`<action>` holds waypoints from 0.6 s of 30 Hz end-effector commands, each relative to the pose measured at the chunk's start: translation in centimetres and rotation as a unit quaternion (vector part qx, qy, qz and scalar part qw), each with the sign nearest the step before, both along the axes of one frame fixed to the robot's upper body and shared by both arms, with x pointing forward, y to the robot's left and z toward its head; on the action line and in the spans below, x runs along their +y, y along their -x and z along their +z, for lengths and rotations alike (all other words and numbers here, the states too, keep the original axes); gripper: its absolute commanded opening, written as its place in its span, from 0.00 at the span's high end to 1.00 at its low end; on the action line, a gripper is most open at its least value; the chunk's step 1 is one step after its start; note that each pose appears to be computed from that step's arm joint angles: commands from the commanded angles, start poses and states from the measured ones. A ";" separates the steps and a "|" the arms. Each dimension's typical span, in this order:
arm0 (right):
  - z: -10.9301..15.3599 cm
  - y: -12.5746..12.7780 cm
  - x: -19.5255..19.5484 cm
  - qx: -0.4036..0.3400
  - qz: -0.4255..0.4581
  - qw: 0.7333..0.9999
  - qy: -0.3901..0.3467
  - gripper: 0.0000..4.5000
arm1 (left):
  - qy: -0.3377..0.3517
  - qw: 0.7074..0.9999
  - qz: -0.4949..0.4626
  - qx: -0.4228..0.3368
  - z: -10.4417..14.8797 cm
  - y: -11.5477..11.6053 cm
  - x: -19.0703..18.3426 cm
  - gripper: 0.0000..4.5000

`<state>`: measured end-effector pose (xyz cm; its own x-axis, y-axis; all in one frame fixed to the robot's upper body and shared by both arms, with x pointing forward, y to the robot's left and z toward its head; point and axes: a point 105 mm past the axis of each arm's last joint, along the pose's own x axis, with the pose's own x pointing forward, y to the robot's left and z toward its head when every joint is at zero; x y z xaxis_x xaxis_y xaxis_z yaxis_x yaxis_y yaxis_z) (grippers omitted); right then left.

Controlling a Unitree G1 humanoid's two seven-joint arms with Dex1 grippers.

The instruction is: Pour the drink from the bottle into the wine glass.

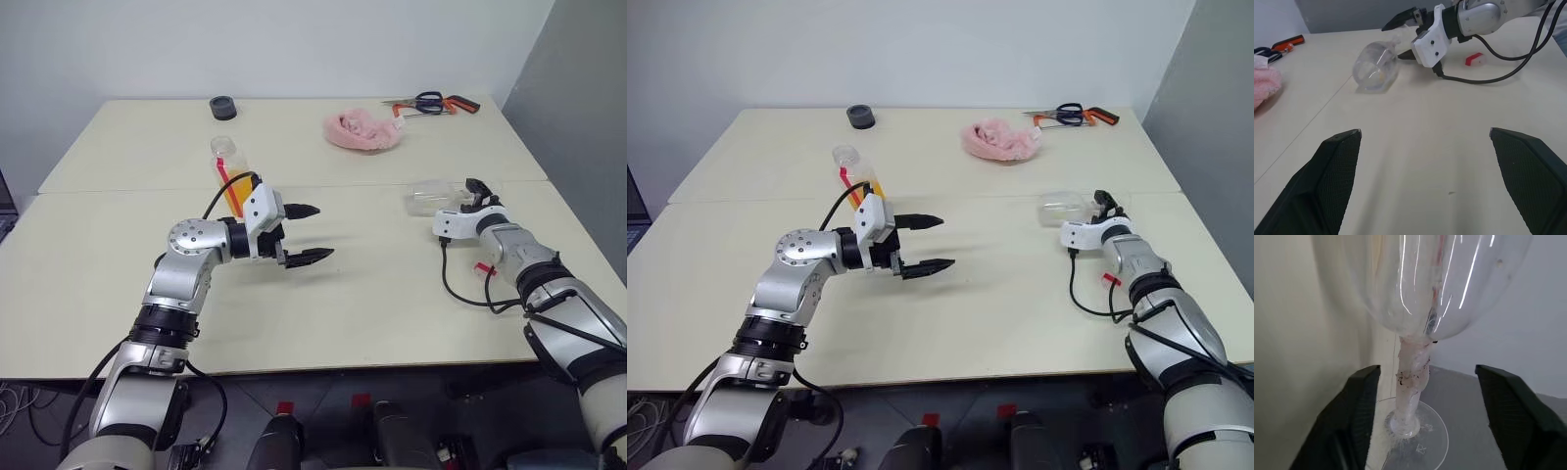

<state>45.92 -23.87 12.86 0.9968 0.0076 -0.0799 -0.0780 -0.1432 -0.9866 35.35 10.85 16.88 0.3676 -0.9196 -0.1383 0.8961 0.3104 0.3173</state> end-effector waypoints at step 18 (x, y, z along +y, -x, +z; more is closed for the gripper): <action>-0.1 0.2 0.1 0.006 0.015 1.000 -0.023 0.99 | -0.008 1.000 0.014 -0.026 1.0 0.7 0.4 0.00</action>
<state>45.90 -23.39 12.53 0.9937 0.0309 -0.1077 -0.1039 -0.1054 -0.9890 34.83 11.04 17.00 0.3897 -0.9085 -0.1507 0.8848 0.3240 0.3348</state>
